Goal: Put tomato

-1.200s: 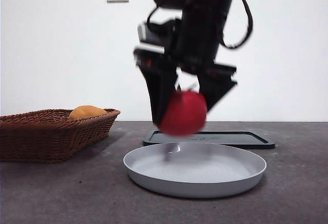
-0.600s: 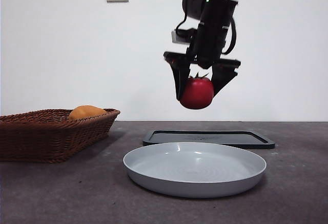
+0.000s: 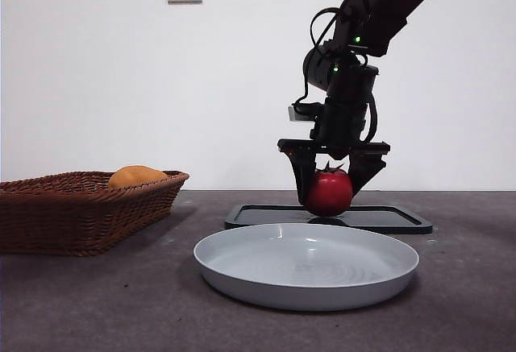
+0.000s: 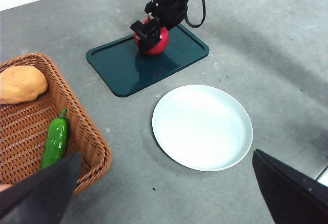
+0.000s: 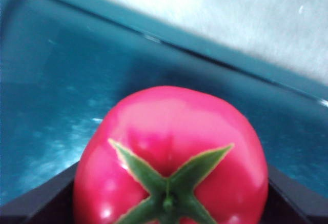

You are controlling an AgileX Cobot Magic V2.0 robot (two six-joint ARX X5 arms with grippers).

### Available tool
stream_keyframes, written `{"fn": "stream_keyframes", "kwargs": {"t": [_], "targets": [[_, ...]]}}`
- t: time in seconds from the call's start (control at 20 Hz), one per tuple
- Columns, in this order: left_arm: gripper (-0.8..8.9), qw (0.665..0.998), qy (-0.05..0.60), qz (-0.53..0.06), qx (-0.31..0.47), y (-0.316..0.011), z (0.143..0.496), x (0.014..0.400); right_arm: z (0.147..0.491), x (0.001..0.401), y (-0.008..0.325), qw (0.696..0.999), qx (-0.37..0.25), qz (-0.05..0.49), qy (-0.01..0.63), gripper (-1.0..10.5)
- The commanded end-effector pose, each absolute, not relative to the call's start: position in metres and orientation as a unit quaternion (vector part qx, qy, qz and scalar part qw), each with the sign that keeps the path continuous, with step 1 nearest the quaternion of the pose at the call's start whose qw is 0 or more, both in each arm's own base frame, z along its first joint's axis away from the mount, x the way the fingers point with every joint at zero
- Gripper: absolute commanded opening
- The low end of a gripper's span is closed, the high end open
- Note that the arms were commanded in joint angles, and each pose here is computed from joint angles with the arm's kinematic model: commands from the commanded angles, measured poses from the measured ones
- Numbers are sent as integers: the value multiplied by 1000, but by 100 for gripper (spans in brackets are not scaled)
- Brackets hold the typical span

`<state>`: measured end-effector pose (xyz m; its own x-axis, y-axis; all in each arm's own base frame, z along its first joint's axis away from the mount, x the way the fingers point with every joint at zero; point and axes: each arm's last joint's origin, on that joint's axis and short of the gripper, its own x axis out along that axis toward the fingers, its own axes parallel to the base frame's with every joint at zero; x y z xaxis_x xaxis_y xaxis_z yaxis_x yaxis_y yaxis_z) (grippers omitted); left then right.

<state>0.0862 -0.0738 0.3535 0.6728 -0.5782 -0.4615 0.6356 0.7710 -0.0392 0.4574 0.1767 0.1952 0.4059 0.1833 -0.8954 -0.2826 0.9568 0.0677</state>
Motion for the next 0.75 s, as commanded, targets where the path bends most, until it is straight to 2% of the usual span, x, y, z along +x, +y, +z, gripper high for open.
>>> {"fn": "stream_keyframes", "kwargs": {"t": [0.05,0.2,0.25,0.4,0.55,0.75], "targets": [[752,913,223,-336,59,-75,357,86,193,461,183,840,-47,144,521,239],[752,913,223,-336,59,-75,357,86,193,460,183,838,-47,145,524,249],[752,913,223,-336,59,-75,357,86,193,460,183,838,-47,145,524,321],[752,913,223,-336,59,-75,357,86,193,460,183,837,-34,136,529,670],[752,913,223,-336,59,-75,357,86,222,457,181,830,-28,125,542,683],[752,913,223,-336,59,-75,357,86,308,442,171,834,-28,124,536,683]]}}
